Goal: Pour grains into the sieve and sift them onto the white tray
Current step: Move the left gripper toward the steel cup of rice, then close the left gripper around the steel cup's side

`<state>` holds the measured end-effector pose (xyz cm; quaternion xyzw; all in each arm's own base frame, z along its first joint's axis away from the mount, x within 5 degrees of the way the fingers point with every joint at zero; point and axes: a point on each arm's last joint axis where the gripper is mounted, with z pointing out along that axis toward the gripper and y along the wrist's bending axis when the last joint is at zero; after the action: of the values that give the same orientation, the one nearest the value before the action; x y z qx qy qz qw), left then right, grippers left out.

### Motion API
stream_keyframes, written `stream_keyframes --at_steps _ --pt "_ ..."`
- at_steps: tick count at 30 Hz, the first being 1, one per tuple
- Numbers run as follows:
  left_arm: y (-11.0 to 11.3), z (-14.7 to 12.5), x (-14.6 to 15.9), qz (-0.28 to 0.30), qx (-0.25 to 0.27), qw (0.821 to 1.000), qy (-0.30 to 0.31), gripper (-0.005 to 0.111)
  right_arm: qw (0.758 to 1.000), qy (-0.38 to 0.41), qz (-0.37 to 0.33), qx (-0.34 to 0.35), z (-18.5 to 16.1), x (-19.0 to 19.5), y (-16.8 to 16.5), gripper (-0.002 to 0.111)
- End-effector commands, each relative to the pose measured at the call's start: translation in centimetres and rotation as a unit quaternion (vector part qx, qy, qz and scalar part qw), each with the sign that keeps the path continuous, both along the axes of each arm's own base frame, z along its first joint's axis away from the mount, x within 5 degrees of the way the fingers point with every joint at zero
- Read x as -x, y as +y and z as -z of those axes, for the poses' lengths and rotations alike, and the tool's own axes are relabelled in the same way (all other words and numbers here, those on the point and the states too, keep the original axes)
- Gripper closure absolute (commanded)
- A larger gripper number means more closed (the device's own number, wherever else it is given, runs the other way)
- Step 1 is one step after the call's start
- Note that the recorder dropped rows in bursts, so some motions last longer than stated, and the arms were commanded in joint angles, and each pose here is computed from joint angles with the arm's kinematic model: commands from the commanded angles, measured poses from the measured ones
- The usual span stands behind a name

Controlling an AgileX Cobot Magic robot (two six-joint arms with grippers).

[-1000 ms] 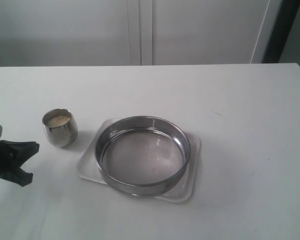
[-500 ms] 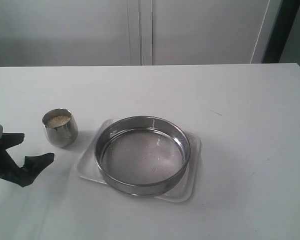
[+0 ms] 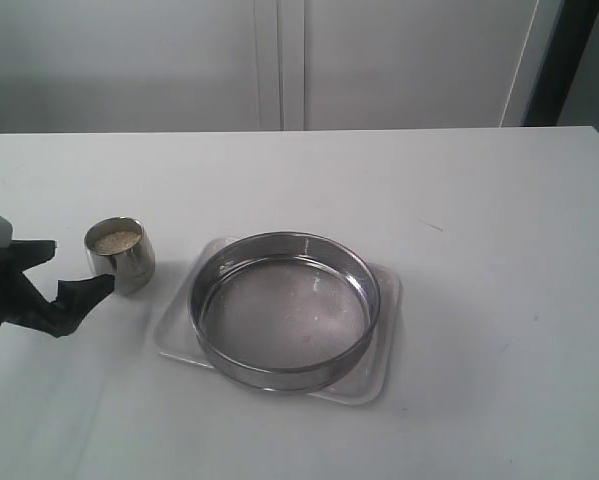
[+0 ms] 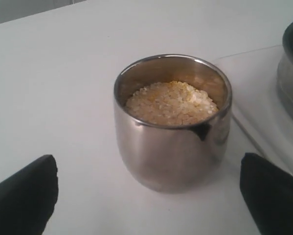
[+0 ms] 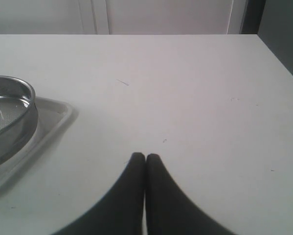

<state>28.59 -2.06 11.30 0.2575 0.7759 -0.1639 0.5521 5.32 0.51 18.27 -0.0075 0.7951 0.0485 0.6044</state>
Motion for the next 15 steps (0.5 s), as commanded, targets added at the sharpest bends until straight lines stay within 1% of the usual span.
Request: stream_keyframes --at_steps 1,3,8,15 --pt "-0.3 0.5 -0.8 0.019 0.007 1.0 0.006 0.002 1.0 -0.007 -0.001 0.001 0.0 0.0 0.0 0.108" --pt "-0.4 0.6 -1.1 0.031 0.003 1.0 0.005 0.002 1.0 -0.007 -0.001 0.001 0.0 0.0 0.0 0.108" --pt "-0.4 1.1 -2.0 0.037 0.013 0.999 0.014 0.002 1.0 -0.007 -0.001 0.001 0.0 0.0 0.0 0.108" --pt "-0.4 1.2 -3.1 0.054 0.007 0.999 0.003 0.002 1.0 -0.007 -0.001 0.001 0.0 0.0 0.0 0.108"
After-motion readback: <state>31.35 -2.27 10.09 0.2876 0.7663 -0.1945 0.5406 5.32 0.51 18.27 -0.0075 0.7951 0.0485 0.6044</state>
